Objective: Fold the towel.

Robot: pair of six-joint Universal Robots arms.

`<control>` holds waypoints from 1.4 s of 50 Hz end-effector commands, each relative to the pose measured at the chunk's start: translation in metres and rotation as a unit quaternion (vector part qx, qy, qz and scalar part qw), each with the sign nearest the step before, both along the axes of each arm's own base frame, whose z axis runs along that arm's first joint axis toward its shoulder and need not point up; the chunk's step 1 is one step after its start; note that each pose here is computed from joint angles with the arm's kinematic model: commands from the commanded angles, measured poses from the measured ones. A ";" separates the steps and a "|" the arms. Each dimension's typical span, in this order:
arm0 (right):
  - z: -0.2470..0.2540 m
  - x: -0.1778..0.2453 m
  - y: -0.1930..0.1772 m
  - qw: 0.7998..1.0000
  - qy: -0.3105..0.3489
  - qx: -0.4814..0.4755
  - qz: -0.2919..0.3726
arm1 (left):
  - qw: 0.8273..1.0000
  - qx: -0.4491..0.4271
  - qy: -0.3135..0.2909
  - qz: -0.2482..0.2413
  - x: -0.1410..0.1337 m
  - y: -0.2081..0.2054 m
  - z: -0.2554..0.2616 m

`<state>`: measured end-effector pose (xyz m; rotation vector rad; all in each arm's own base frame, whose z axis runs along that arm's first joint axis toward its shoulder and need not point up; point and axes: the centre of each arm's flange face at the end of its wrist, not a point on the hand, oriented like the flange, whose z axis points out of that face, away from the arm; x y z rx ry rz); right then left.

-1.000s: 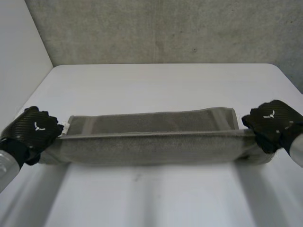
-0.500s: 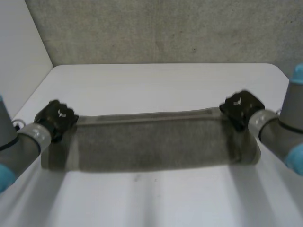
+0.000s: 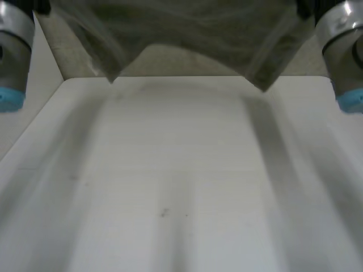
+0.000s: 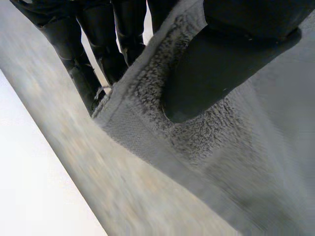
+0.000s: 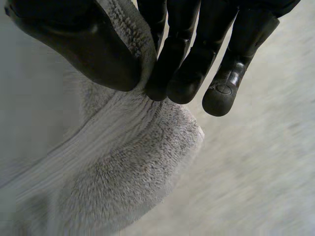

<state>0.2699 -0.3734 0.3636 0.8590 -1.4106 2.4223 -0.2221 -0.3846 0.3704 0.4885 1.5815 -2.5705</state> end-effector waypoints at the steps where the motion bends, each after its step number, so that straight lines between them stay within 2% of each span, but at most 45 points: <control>1: -0.082 -0.003 0.014 0.988 0.057 0.140 0.013 | 0.990 0.135 -0.043 -0.001 0.015 0.009 -0.088; 3: -0.121 -0.002 0.023 0.980 0.083 0.175 0.036 | 0.980 0.184 -0.070 -0.024 0.016 0.022 -0.129; 4: -0.121 -0.002 0.023 0.980 0.083 0.175 0.036 | 0.980 0.184 -0.070 -0.024 0.016 0.022 -0.129; 6: -0.157 -0.002 0.034 0.973 0.107 0.199 0.048 | 0.971 0.212 -0.106 -0.037 0.017 0.036 -0.162; 9: -0.175 -0.002 0.040 0.968 0.119 0.213 0.053 | 0.966 0.222 -0.126 -0.039 0.017 0.043 -0.176; 11: -0.202 -0.005 0.048 0.960 0.135 0.239 0.055 | 0.959 0.227 -0.167 -0.035 0.020 0.054 -0.196; 16: -0.222 -0.008 0.058 0.952 0.134 0.270 0.056 | 0.953 0.226 -0.199 -0.016 0.033 0.058 -0.206; 20: -0.224 -0.011 0.058 0.950 0.119 0.284 0.051 | 0.954 0.227 -0.198 -0.004 0.041 0.055 -0.204; 27: -0.223 -0.017 0.053 0.944 0.033 0.324 0.044 | 0.956 0.217 -0.195 0.003 0.044 0.053 -0.197; 30: -0.223 -0.020 0.050 0.944 0.023 0.328 0.039 | 0.957 0.216 -0.193 0.006 0.046 0.053 -0.195; 43: -0.227 -0.031 0.042 0.942 0.022 0.334 0.024 | 0.957 0.221 -0.189 0.005 0.046 0.054 -0.197; 56: -0.221 -0.043 0.040 0.922 0.044 0.385 0.009 | 0.956 0.222 -0.190 0.007 0.047 0.054 -0.198; 70: -0.211 -0.058 0.028 0.926 0.027 0.378 -0.011 | 0.956 0.224 -0.191 0.006 0.047 0.055 -0.199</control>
